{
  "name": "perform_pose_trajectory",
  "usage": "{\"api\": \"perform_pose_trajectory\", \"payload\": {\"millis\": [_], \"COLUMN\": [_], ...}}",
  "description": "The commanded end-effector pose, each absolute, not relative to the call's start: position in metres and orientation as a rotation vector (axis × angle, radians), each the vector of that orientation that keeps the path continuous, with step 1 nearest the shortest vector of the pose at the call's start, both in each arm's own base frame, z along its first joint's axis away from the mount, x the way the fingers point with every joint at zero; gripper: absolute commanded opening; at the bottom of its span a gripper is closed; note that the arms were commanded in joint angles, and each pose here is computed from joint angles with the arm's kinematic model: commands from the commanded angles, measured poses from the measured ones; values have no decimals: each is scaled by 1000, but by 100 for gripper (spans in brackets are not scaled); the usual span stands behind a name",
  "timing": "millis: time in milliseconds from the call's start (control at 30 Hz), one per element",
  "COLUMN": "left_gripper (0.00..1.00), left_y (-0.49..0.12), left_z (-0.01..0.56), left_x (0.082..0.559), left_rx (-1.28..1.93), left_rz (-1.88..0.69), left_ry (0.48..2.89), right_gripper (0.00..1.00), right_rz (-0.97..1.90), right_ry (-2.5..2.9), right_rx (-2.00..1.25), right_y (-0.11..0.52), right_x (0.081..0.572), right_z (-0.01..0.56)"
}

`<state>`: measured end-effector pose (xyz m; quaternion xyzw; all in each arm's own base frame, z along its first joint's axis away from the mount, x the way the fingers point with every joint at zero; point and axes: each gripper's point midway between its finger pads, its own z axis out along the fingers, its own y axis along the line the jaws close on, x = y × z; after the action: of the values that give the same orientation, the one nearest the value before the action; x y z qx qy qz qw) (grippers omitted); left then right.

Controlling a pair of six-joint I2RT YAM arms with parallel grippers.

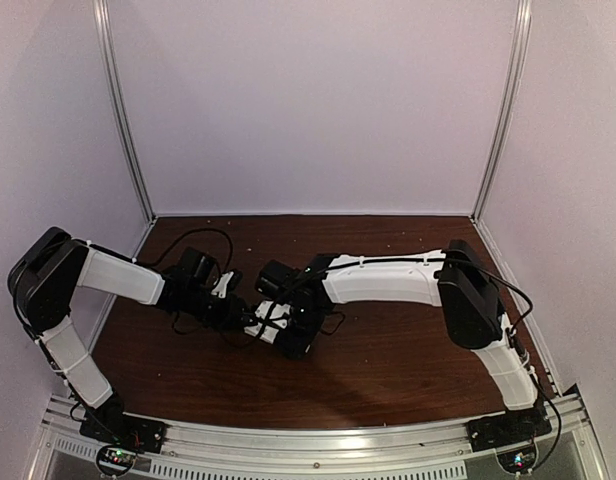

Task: Load the batteries into the remote control
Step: Load the battery cover onto the remote control without the battery cover.

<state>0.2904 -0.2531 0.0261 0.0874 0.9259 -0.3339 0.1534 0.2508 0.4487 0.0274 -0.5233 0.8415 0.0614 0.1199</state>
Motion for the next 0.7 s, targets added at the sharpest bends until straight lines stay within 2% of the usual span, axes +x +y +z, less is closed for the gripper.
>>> {"api": "perform_pose_trajectory", "payload": {"millis": [0,100,233,500,567,667], "left_gripper": [45,46,47,48,48,48], "left_y": [-249,-250,-250,-249,-249,-249], "left_z": [26,29,32,34,34,33], "left_x": [289,290,291,291,291,291], "left_rx": [255,255,255,254,253,251], "left_rz": [-913,-914,-915,-911,-909,-908], "left_ry": [2667,2656,2650,2647,2647,2648], "right_gripper": [59,44,35,37,42,55], "right_rz": [195,227,249,266,264,260], "right_ry": [2478,2484,2492,2497,2498,2497], "right_rx": [-1561,-1560,-1543,-1538,-1543,-1537], "right_y": [447,449,451,451,450,449], "right_x": [249,247,248,248,247,247], "right_z": [21,21,23,25,25,27]}}
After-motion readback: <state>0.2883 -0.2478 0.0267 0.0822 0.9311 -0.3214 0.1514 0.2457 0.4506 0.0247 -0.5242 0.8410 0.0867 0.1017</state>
